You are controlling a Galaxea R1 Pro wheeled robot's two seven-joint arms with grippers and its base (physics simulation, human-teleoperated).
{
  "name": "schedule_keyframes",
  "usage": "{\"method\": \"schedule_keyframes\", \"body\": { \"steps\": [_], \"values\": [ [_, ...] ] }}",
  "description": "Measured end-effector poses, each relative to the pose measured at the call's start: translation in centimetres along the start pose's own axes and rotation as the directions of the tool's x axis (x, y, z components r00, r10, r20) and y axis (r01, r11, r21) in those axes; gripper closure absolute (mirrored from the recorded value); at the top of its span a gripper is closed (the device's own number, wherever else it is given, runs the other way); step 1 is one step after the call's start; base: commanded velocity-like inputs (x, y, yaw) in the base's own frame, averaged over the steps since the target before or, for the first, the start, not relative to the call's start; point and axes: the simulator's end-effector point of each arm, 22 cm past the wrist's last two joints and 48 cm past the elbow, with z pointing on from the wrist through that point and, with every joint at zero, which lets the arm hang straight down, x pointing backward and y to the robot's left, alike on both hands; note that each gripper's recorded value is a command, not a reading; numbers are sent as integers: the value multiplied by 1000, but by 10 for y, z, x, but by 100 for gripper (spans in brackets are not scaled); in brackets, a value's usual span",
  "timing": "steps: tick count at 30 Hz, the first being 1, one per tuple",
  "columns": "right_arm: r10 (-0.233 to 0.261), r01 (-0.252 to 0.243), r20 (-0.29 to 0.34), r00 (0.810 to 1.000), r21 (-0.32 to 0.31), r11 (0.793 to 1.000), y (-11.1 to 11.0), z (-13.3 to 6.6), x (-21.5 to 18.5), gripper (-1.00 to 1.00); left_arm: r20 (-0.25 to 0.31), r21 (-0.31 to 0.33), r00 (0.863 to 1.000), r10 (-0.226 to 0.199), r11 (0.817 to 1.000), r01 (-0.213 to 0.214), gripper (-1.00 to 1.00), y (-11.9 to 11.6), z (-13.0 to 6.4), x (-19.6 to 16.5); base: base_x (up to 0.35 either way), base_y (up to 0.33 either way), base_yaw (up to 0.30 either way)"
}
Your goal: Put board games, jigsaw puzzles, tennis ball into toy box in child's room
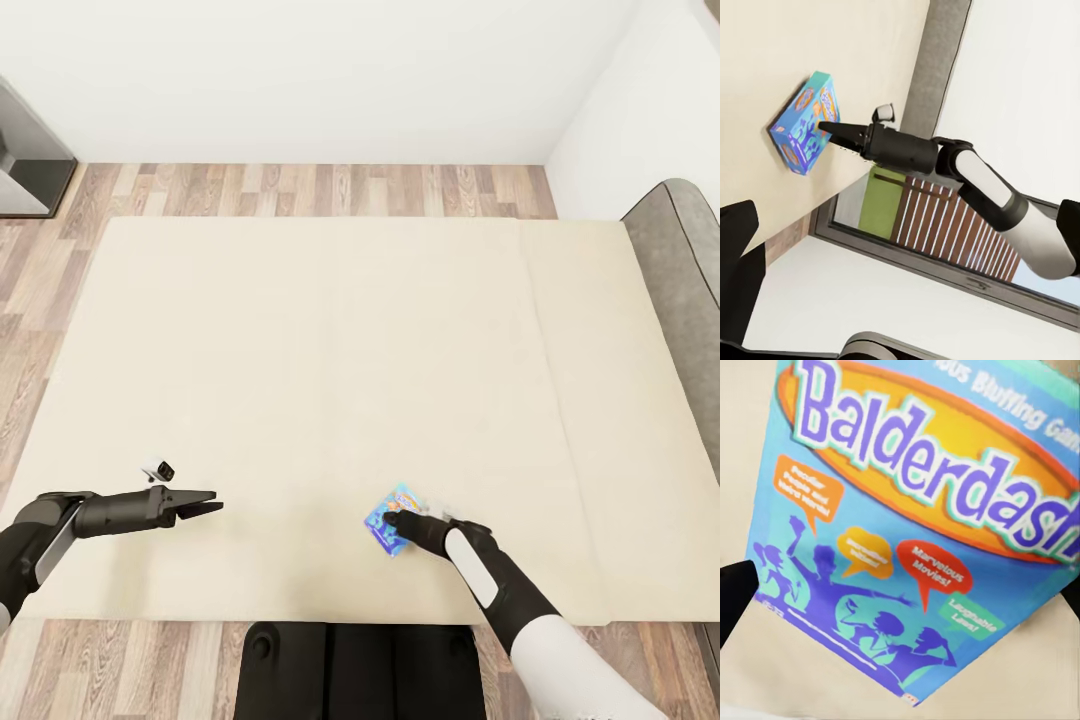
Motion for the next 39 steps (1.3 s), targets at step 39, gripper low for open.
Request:
{"method": "schedule_keyframes", "body": {
  "steps": [39],
  "values": [
    [-12, 12, 92, 996, -4, 1000, 4, -3, -38, -100, -4, -2, 1000, 0, 1000, 0, -100, 1, 1, 1, 0, 0, 0]
  ]
}}
